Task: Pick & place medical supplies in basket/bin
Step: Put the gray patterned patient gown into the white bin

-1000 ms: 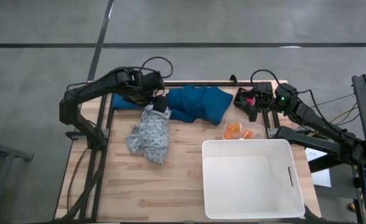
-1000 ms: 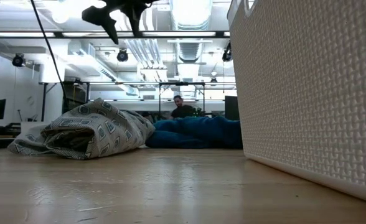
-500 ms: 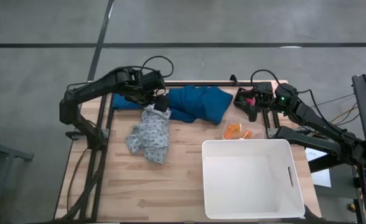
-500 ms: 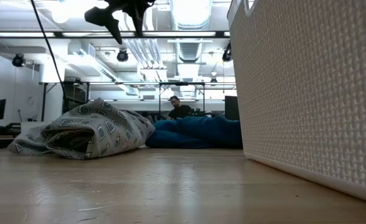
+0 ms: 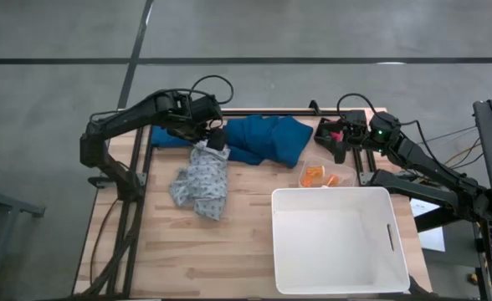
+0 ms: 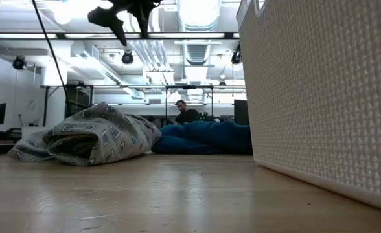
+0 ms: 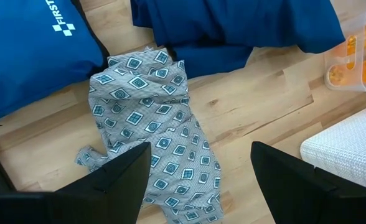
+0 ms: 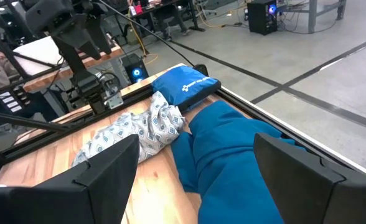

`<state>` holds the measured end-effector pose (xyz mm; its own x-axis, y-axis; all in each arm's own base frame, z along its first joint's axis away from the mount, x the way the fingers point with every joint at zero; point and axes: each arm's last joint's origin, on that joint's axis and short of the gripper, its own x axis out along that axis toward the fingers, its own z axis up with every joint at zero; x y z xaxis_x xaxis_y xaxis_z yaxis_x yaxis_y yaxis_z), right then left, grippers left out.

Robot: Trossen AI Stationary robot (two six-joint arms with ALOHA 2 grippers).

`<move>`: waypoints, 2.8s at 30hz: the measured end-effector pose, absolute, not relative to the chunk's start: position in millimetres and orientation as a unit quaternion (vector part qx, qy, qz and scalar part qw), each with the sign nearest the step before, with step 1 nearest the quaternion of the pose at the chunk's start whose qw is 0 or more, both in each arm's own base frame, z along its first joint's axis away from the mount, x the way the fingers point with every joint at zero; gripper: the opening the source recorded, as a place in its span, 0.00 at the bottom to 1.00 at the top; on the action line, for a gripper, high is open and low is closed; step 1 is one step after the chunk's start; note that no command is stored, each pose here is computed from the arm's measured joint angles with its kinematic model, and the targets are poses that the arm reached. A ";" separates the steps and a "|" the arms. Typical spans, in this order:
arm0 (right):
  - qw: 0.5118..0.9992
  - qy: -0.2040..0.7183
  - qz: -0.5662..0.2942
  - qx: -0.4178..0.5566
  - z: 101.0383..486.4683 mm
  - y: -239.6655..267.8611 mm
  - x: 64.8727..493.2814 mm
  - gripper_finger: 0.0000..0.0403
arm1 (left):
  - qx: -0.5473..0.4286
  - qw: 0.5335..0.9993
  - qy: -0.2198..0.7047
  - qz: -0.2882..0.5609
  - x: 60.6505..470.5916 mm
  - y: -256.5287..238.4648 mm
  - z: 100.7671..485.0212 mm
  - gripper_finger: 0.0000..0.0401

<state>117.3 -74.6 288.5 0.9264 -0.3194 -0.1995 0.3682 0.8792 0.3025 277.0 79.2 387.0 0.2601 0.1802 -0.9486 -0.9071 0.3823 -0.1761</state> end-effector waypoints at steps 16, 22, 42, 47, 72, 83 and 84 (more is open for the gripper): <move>0.967 0.072 -0.178 0.169 288.6 -74.6 117.2 0.77 | -0.436 0.642 0.435 0.456 273.4 79.3 384.0 0.85; 0.967 0.072 -0.178 0.169 288.6 -74.6 117.2 0.77 | -0.438 0.637 0.436 0.461 273.3 79.3 382.1 0.97; 0.967 0.072 -0.178 0.169 288.6 -74.6 117.2 0.77 | -0.430 0.635 0.448 0.459 288.4 79.9 340.1 0.95; 0.967 0.072 -0.178 0.169 288.6 -74.6 117.2 0.77 | -0.437 0.623 0.461 0.456 292.3 80.1 308.8 0.95; 0.967 0.072 -0.178 0.169 288.6 -74.6 117.2 0.77 | -0.520 0.569 0.463 0.438 291.5 68.7 221.3 0.96; 0.967 0.072 -0.178 0.169 288.6 -74.6 117.2 0.77 | -0.527 0.585 0.445 0.425 288.0 65.7 189.9 0.95; 0.967 0.072 -0.178 0.169 288.6 -74.6 117.2 0.77 | -0.528 0.587 0.443 0.424 287.8 65.6 187.7 0.95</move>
